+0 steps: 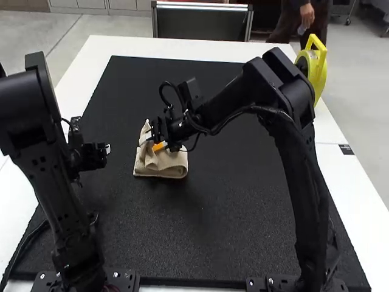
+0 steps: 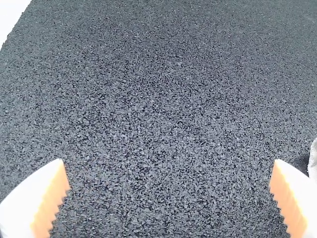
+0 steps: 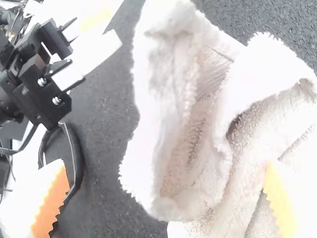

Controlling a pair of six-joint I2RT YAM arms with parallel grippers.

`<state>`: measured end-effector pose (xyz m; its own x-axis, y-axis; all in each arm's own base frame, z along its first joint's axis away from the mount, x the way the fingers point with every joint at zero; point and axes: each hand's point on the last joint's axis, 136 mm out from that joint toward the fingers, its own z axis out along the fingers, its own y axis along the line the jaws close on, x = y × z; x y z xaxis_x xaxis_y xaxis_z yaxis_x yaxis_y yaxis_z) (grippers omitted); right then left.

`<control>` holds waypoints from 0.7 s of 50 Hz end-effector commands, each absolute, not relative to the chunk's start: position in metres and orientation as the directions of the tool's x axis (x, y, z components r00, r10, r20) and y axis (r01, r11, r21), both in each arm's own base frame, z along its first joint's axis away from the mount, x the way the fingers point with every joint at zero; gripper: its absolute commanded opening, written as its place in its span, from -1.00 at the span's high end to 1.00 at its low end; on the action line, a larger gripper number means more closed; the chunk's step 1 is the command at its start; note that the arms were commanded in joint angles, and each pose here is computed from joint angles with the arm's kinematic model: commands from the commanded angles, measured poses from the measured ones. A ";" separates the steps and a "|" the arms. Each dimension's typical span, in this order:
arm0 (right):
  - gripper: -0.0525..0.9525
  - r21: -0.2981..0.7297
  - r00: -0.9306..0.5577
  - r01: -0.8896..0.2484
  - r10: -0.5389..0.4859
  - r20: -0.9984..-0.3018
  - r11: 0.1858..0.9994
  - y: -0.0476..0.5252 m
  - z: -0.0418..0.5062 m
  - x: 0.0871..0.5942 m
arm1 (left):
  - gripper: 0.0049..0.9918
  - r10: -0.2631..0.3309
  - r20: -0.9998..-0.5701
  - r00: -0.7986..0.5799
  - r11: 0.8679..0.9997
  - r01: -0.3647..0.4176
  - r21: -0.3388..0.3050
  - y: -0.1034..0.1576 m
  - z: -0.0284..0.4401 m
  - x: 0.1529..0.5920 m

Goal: Fold the towel.

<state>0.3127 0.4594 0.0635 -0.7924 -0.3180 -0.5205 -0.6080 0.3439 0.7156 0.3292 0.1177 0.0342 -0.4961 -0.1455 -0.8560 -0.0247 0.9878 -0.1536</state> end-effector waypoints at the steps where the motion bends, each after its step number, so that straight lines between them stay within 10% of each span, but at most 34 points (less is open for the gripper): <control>1: -0.91 0.712 -0.768 -0.638 -0.310 -0.561 0.293 0.470 0.087 0.315 | -0.94 -0.136 -0.859 -0.493 0.988 -0.006 -0.153 0.116 0.034 0.328; 35: -0.91 0.721 -0.742 -0.660 -0.330 -0.583 0.210 0.490 0.123 0.297 | -0.94 -0.138 -0.857 -0.497 0.987 -0.002 -0.158 0.114 0.033 0.329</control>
